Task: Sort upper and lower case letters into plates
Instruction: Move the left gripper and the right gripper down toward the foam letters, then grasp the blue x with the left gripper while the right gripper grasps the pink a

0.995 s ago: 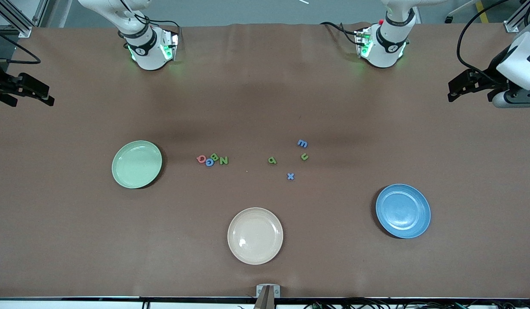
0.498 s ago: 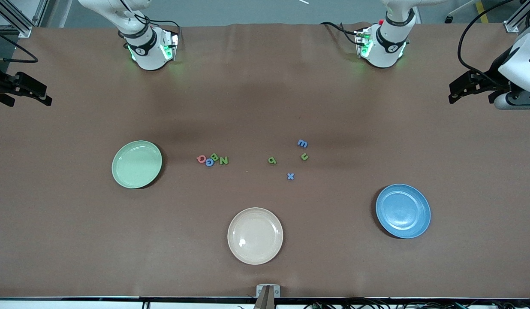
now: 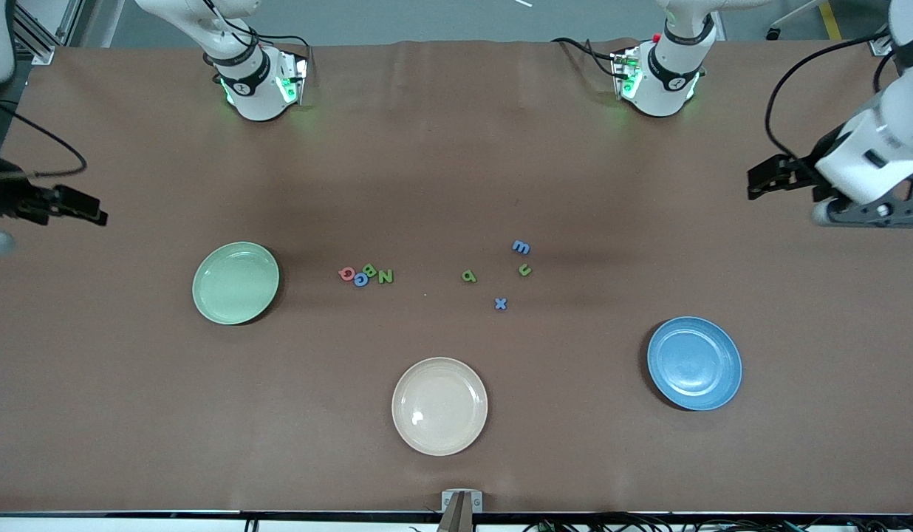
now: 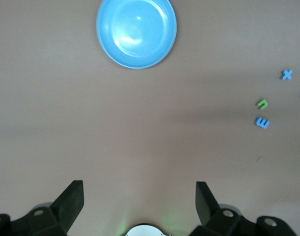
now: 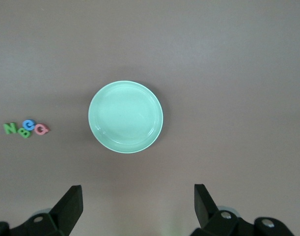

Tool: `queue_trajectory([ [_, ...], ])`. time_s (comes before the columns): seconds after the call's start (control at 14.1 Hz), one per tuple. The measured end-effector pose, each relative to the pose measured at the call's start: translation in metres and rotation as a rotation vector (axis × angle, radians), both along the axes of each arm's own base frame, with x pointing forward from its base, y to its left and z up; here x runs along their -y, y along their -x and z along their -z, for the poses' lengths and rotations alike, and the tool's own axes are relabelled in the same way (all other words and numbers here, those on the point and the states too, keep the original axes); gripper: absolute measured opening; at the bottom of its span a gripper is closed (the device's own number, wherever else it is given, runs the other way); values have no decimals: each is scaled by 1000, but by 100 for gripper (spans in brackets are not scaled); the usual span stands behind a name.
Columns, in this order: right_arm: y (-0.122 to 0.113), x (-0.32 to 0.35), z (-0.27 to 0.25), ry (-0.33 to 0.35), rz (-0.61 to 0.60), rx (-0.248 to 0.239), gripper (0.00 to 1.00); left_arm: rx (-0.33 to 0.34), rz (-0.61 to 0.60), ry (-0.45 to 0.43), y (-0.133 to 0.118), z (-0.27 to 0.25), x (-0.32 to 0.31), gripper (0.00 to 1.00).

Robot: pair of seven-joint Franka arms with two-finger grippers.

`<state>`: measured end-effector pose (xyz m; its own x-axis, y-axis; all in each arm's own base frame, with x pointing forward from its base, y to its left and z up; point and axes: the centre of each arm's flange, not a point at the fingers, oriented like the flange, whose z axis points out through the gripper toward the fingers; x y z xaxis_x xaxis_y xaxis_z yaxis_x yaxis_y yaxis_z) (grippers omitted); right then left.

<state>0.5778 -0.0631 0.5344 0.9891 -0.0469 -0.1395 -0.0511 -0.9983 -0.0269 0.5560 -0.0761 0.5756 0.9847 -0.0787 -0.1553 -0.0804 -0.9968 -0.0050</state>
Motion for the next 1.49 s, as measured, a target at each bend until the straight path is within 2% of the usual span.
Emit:
queue_trajectory([
  [0.14, -15, 8, 32, 0, 12, -22, 100, -46, 42, 1, -5, 24, 24, 100],
  [0.28, -24, 7, 48, -1, 47, -9, 100, -84, 72, 1, -10, 49, 52, 100],
  [0.5, -34, -7, 91, -77, 147, 15, 100, -61, 86, 5, -21, 89, 110, 100],
  [0.64, -35, -28, 131, -83, 214, 30, 100, -31, 71, 14, -28, 126, 154, 100],
  [1.0, -9, -130, 223, -33, 360, 31, 100, 44, 28, 57, -39, 229, 242, 95],
  [1.14, -3, -158, 251, -21, 400, 50, 100, 43, 19, 37, -31, 260, 276, 80],
  [1.28, 5, -184, 282, -14, 432, 81, 100, 60, 22, 46, -31, 287, 299, 78],
  [1.49, 18, -222, 320, 2, 464, 87, 100, 111, 35, 96, -33, 329, 325, 76],
])
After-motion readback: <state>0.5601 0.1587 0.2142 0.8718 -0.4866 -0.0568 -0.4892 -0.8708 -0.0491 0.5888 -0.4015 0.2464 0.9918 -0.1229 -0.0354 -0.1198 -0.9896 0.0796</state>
